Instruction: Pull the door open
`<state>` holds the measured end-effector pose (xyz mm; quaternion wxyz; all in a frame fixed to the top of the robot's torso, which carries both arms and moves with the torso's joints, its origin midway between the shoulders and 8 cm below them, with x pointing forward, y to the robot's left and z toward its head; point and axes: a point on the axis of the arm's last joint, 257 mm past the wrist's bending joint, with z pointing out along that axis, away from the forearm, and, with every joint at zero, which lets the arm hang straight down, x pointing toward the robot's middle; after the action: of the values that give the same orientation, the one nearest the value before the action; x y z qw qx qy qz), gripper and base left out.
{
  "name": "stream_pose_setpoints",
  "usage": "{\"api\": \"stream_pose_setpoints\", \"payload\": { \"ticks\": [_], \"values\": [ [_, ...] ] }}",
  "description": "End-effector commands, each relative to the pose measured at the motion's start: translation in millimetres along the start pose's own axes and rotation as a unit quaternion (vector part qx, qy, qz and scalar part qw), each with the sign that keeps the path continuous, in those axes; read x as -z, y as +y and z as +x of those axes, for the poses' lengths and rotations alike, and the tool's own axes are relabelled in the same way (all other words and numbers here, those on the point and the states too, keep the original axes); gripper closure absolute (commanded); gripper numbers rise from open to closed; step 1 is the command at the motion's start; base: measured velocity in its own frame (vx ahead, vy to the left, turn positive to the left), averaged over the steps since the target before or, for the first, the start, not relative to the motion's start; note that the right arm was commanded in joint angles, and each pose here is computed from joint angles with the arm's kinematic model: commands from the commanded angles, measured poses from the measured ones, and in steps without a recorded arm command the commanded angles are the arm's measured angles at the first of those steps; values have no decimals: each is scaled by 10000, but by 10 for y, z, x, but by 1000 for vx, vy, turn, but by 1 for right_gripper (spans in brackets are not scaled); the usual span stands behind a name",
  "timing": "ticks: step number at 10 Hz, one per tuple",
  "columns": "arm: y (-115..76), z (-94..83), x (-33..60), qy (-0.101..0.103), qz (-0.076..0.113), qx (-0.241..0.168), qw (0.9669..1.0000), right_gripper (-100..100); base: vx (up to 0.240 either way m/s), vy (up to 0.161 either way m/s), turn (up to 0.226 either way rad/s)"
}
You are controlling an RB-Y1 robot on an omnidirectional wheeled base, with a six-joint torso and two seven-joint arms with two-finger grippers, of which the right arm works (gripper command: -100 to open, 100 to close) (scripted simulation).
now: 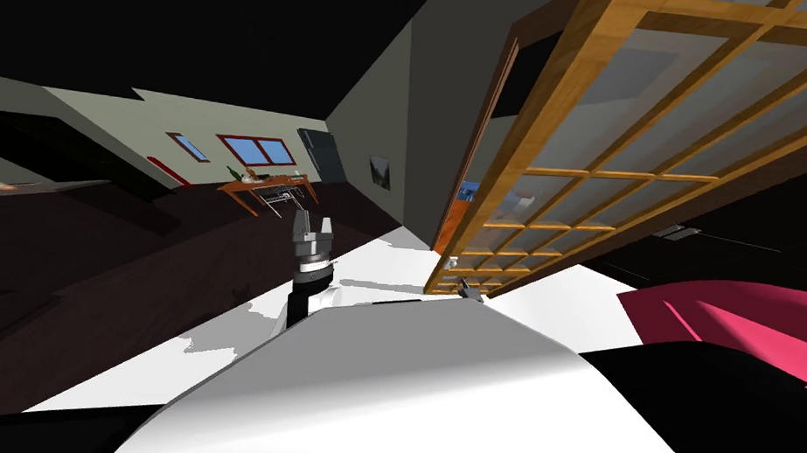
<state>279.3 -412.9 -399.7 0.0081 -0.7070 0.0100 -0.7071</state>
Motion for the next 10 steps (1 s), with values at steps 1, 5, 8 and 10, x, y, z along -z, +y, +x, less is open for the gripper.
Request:
{"api": "stream_pose_setpoints", "payload": {
  "ticks": [1,5,8,10],
  "values": [
    [50,-3,46,2,-91,-3,10000,-100,-168,94,-136],
    [21,-5,-130,35,-165,5,9999,-100,128,-7,38],
    [7,-8,-195,56,-200,2,9998,-100,196,-32,37],
    [7,-8,-195,56,-200,2,9998,100,-24,13,13]
  ]
}}
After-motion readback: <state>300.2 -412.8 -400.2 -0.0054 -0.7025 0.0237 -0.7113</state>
